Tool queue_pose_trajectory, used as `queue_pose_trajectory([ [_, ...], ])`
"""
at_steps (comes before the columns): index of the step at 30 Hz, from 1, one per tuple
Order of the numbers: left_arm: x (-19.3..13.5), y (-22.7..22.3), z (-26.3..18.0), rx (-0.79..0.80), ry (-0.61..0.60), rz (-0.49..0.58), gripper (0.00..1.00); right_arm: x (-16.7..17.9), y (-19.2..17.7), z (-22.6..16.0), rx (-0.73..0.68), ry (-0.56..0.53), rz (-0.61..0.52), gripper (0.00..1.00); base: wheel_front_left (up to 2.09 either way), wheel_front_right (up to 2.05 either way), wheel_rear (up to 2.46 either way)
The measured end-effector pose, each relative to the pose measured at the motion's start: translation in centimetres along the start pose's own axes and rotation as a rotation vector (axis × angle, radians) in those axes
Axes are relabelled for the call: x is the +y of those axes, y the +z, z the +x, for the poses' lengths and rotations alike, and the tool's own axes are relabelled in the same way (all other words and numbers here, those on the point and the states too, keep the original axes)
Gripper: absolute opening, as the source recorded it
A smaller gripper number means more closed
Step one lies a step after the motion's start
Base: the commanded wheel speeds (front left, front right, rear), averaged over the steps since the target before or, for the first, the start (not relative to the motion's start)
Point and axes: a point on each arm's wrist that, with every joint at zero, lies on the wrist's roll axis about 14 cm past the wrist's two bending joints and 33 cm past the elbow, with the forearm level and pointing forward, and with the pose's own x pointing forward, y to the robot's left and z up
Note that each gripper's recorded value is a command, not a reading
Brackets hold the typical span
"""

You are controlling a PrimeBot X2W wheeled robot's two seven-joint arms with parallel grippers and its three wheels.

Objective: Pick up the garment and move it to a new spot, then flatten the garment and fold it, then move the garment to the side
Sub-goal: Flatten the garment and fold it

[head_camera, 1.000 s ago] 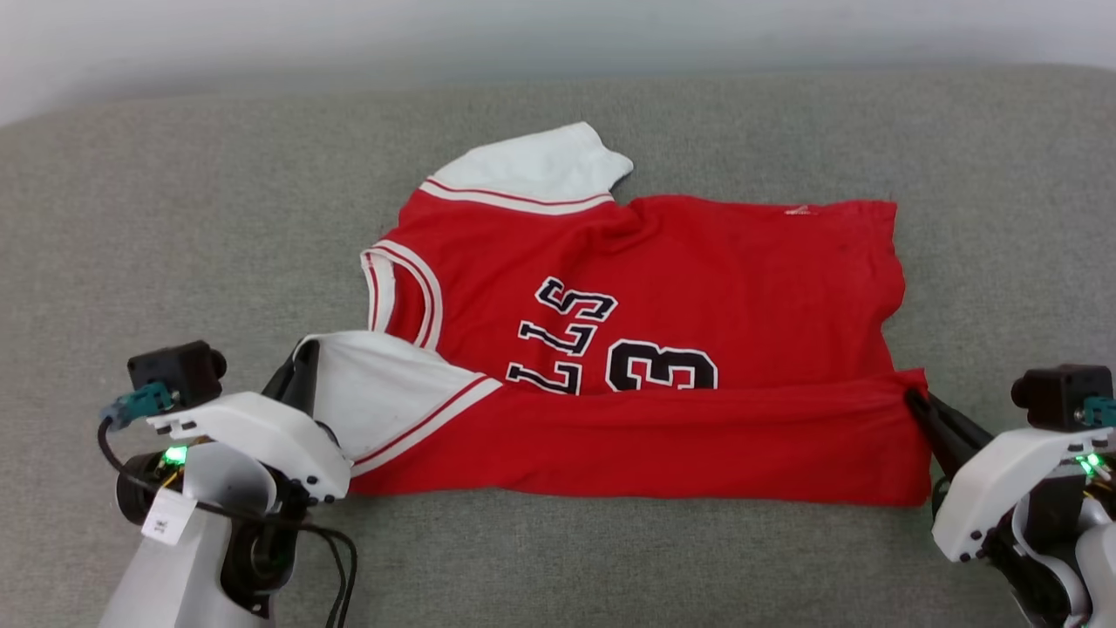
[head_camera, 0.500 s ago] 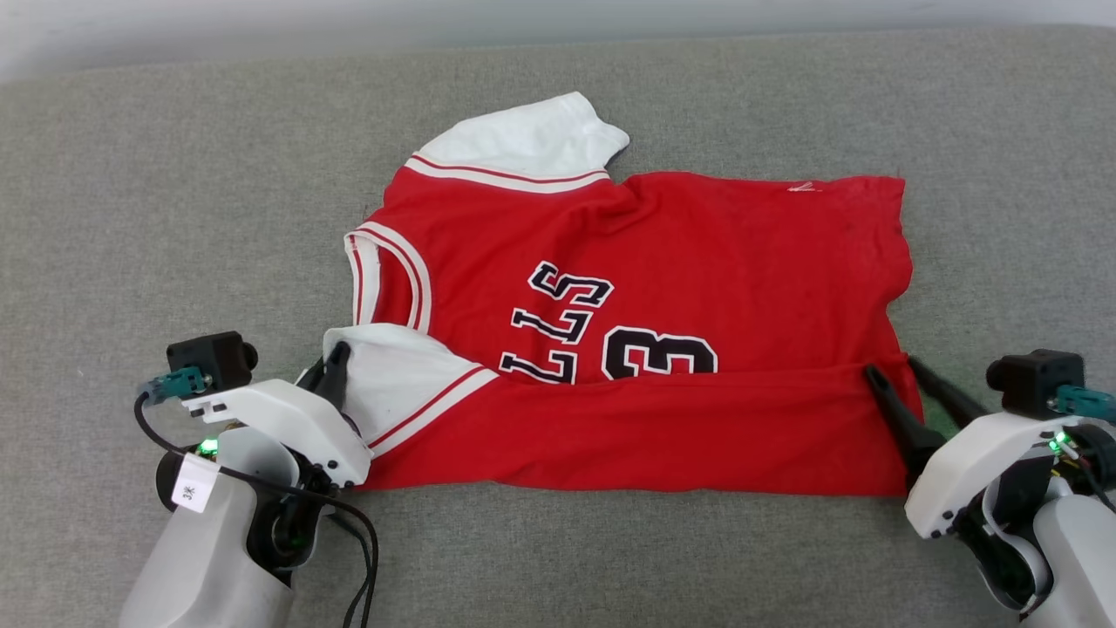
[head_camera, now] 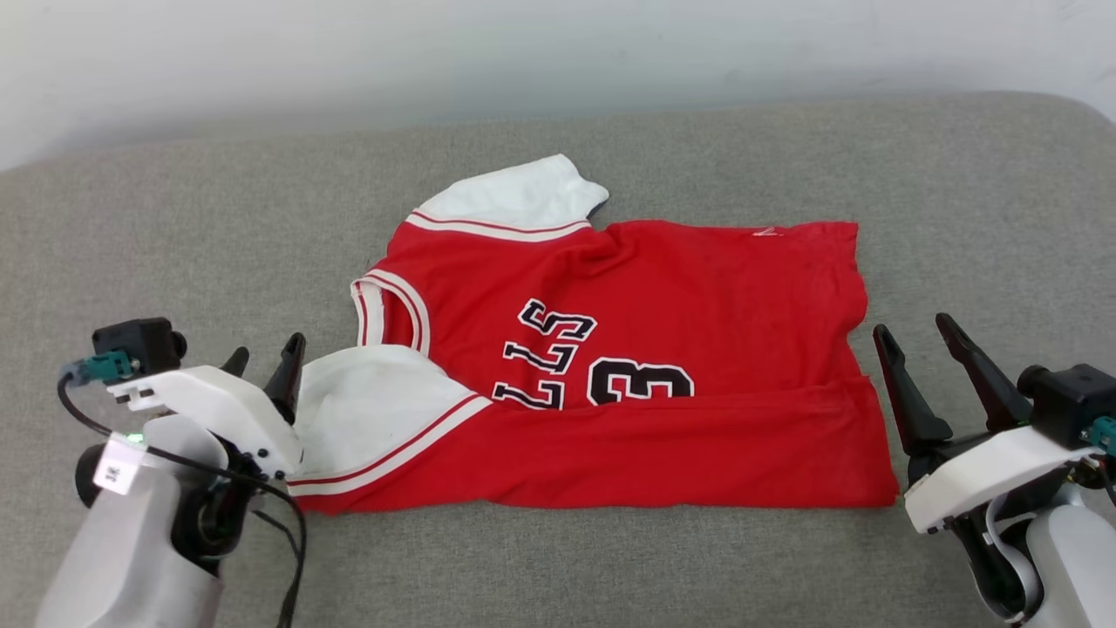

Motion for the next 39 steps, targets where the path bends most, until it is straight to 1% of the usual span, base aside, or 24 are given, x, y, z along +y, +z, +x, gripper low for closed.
queue_pose_trajectory([
  [4, -0.2, 0.4, -0.9, 0.096, -0.028, 0.044, 1.0, -0.1, 1.0, -1.1, -0.031, -0.018, -0.006, 1.0, 0.0, 0.0, 0.0],
  [6, -0.2, 0.3, -1.4, 0.172, -0.043, 0.059, 1.0, 0.1, 1.2, -1.7, -0.038, -0.025, 0.002, 1.0, 0.0, 0.0, 0.0],
  [9, 0.1, -0.7, -2.6, 0.308, -0.042, 0.078, 1.0, 0.1, 1.3, -2.5, -0.038, -0.041, 0.013, 1.0, 0.0, 0.0, 0.0],
  [11, 0.3, -1.4, -3.5, 0.396, -0.037, 0.075, 1.0, 0.1, 1.3, -3.1, -0.036, -0.054, 0.022, 1.0, 0.0, 0.0, 0.0],
  [12, 0.3, -2.0, -4.2, 0.464, -0.029, 0.071, 1.0, 0.0, 1.4, -3.5, -0.033, -0.067, 0.025, 1.0, 0.0, 0.0, 0.0],
  [15, 0.3, -3.5, -5.1, 0.552, -0.017, 0.072, 1.0, -0.2, 1.3, -3.9, -0.027, -0.085, 0.035, 1.0, 0.0, 0.0, 0.0],
  [20, 0.1, -6.3, -5.8, 0.659, -0.008, 0.039, 1.0, -0.2, 1.0, -3.9, -0.021, -0.099, 0.049, 1.0, 0.0, 0.0, 0.0],
  [29, 0.1, -10.1, -4.9, 0.755, 0.004, -0.011, 1.0, -0.9, -0.1, -3.7, 0.013, -0.124, 0.075, 1.0, 0.0, 0.0, 0.0],
  [30, 0.1, -10.4, -4.8, 0.766, 0.005, -0.015, 0.67, -1.1, -0.2, -3.7, 0.016, -0.129, 0.076, 1.0, 0.0, 0.0, 0.0],
  [31, 0.0, -10.6, -4.7, 0.773, 0.0, -0.02, 0.29, -1.3, -0.4, -3.8, 0.023, -0.134, 0.078, 1.0, 0.0, 0.0, 0.0],
  [32, -0.1, -10.7, -4.6, 0.777, -0.002, -0.024, 0.0, -1.4, -0.4, -3.8, 0.027, -0.138, 0.083, 1.0, 0.0, 0.0, 0.0],
  [34, 0.0, -10.9, -4.6, 0.783, -0.001, -0.028, 0.0, -1.8, -0.6, -3.9, 0.039, -0.145, 0.079, 1.0, 0.0, 0.0, 0.0],
  [37, -0.8, -11.2, -4.5, 0.772, -0.031, -0.036, 0.0, -2.4, -0.5, -4.0, 0.045, -0.156, 0.076, 1.0, 0.0, 0.0, 0.0],
  [39, -0.8, -10.9, -4.5, 0.752, -0.034, -0.019, 0.0, -2.8, -0.5, -4.1, 0.056, -0.164, 0.082, 1.0, 0.0, 0.0, 0.0],
])
